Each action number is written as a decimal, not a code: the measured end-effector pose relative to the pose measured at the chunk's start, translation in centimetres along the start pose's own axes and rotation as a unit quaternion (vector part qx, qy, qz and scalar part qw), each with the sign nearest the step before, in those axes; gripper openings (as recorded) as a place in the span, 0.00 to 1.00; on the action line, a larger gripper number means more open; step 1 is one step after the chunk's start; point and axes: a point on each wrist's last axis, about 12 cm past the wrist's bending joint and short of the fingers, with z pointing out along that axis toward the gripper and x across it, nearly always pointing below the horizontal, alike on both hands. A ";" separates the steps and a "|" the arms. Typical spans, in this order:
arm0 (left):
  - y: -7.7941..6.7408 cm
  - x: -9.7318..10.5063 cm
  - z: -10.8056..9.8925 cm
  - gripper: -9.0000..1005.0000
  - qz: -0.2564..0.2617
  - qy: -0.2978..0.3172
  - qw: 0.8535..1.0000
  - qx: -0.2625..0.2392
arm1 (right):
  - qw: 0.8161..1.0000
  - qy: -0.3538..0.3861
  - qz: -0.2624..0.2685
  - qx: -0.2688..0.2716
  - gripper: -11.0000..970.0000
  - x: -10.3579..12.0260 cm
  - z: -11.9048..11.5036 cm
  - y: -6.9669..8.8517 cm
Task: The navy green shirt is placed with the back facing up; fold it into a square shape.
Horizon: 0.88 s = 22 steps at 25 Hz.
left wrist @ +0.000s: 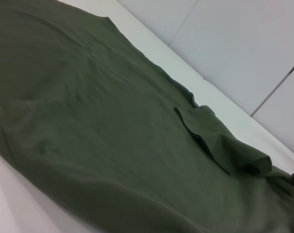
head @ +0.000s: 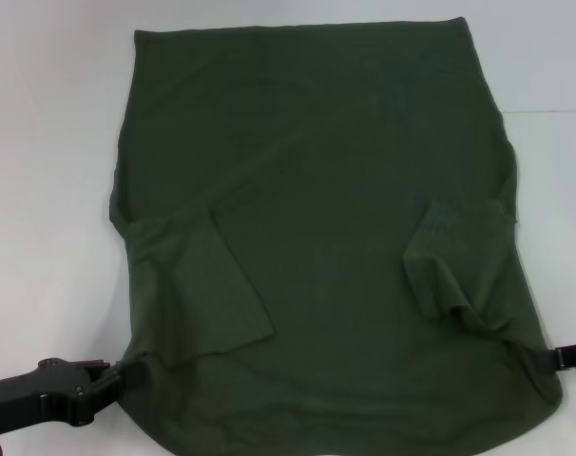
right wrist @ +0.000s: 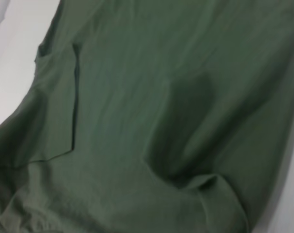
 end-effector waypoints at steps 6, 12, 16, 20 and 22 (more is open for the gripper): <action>0.0 0.0 0.0 0.07 0.001 0.000 1.000 0.000 | 1.000 0.005 0.011 0.007 0.32 0.1 0.0 -0.2; 0.1 0.0 0.0 0.07 0.002 0.000 1.000 -0.002 | 1.000 0.003 0.010 0.008 0.09 0.2 -0.1 -0.2; 0.0 0.0 0.0 0.07 0.000 0.000 1.000 -0.001 | 1.000 -0.018 0.002 0.000 0.03 0.5 -0.5 -0.4; -0.3 0.1 -0.1 0.07 -0.015 -0.011 1.000 0.025 | 0.998 -0.060 -0.015 -0.033 0.03 1.4 -1.2 -0.5; -0.5 0.0 -0.4 0.07 -0.023 -0.025 0.998 0.045 | 0.996 -0.074 -0.020 -0.048 0.03 2.0 -1.4 -0.6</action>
